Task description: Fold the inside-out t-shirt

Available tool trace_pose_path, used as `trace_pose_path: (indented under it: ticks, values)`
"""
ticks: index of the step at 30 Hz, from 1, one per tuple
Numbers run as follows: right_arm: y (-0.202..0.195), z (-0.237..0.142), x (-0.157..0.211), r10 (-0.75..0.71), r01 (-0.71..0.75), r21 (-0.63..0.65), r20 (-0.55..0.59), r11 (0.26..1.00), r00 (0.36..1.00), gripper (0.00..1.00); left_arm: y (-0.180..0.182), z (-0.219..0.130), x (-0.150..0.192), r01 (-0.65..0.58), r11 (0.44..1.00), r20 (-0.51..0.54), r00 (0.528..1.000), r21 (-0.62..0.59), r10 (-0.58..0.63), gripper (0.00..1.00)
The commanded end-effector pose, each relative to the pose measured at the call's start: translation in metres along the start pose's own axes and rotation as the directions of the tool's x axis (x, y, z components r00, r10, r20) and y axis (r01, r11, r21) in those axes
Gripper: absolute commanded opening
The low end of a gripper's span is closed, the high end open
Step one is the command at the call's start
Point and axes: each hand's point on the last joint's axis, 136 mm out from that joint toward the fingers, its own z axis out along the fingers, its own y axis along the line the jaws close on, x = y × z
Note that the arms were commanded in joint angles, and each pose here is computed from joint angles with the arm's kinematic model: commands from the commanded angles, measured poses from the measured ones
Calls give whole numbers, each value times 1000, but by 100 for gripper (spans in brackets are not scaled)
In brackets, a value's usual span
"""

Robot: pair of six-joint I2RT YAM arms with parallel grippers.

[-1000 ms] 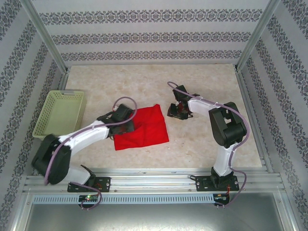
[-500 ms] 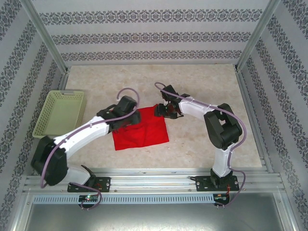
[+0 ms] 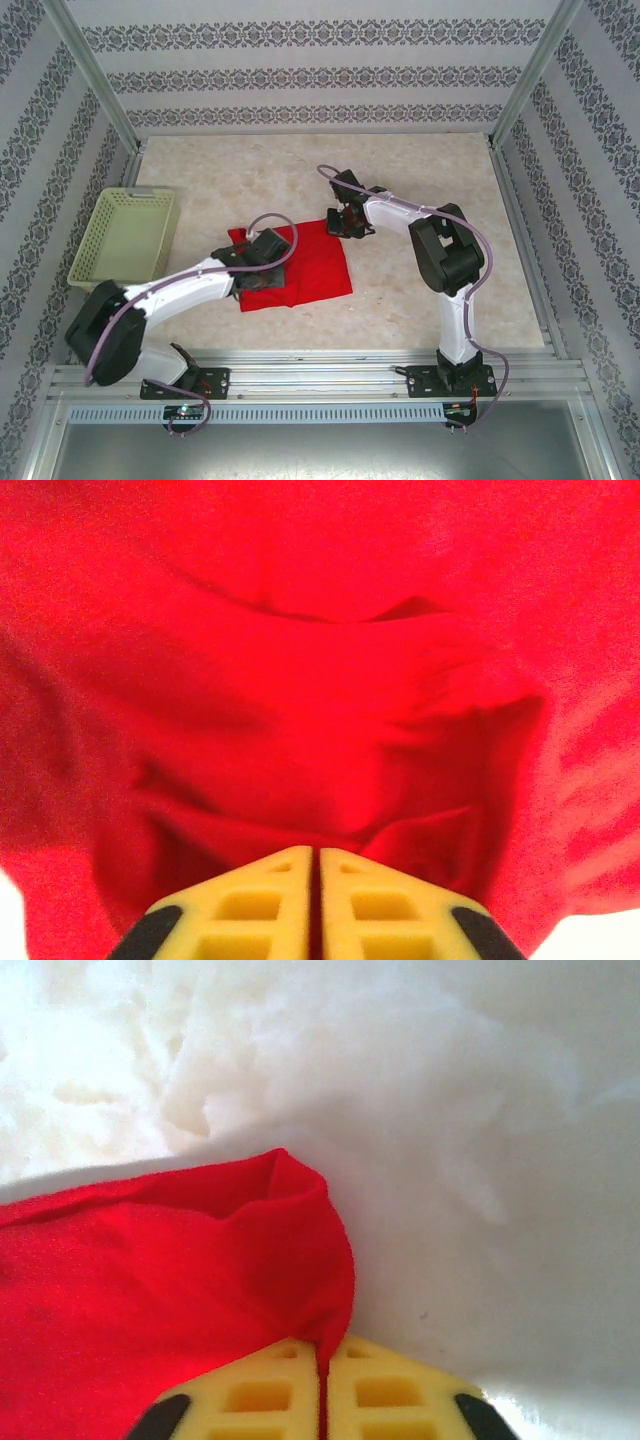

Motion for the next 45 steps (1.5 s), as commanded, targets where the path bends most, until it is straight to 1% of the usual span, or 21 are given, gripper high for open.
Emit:
trace_pose_path:
  ticks: [1,2,4,7,9,10,12,15,17,20,22,26,27,31,34,37,38,40,42,43,45]
  values:
    - [-31,3,-2,47,-48,70,12,996,999,2,33,-18,5,72,996,81,994,-54,-68,2]
    - [-33,1,-3,51,-52,72,16,996,999,1,42,-23,6,97,993,105,990,-63,-90,0]
    - [-42,-3,-3,66,-68,90,25,994,998,1,68,-30,15,175,980,147,976,-97,-160,0]
    - [-57,-12,-2,92,-96,121,46,988,995,0,94,-34,30,266,957,179,953,-114,-243,0]
    - [-62,-16,0,103,-109,124,52,986,993,0,104,-36,35,295,948,190,944,-122,-270,0]
    - [-63,-19,2,101,-108,124,57,986,993,0,102,-37,33,288,952,197,944,-103,-265,0]
    - [-62,-22,4,96,-103,115,65,988,993,0,81,-42,17,219,975,207,956,-26,-210,15]
    - [-55,-27,6,91,-98,104,72,990,993,0,33,-51,-10,67,994,196,977,86,-83,29]
    - [-52,-30,7,89,-97,106,79,990,993,0,-1,-54,-25,-69,993,196,979,101,48,42]
    - [-53,-33,11,102,-112,114,88,987,991,0,-45,-45,-35,-213,970,168,967,119,192,56]
    - [-56,-34,15,117,-128,121,92,984,989,0,-65,-34,-36,-280,952,145,954,123,262,63]
    - [-62,-36,21,135,-148,128,103,981,985,0,-82,-9,-37,-333,938,83,942,93,326,65]
    - [-63,-37,22,136,-149,131,104,980,985,0,-84,-4,-36,-337,937,69,941,90,332,65]
    - [-73,-38,26,155,-170,146,108,975,982,0,-76,11,-31,-346,938,18,938,31,345,54]
    - [-78,-39,28,163,-180,156,114,971,980,0,-57,16,-32,-317,947,10,948,-50,318,32]
    - [-86,-41,31,178,-198,171,121,965,976,0,-36,14,-34,-257,962,34,965,-92,261,10]
    - [-89,-42,32,186,-207,179,126,962,974,0,-28,11,-35,-227,969,52,971,-102,233,6]
    - [-97,-45,34,205,-228,192,134,954,970,0,-10,4,-36,-163,979,92,980,-120,174,0]
    - [-104,-48,37,224,-250,198,145,948,964,0,13,-3,-35,-72,989,133,987,-126,88,0]
    - [-108,-49,40,234,-261,202,149,944,961,0,28,-4,-33,-7,993,145,989,-114,24,0]
    - [-114,-51,46,250,-279,206,153,938,956,0,52,0,-21,110,991,142,985,-75,-98,0]
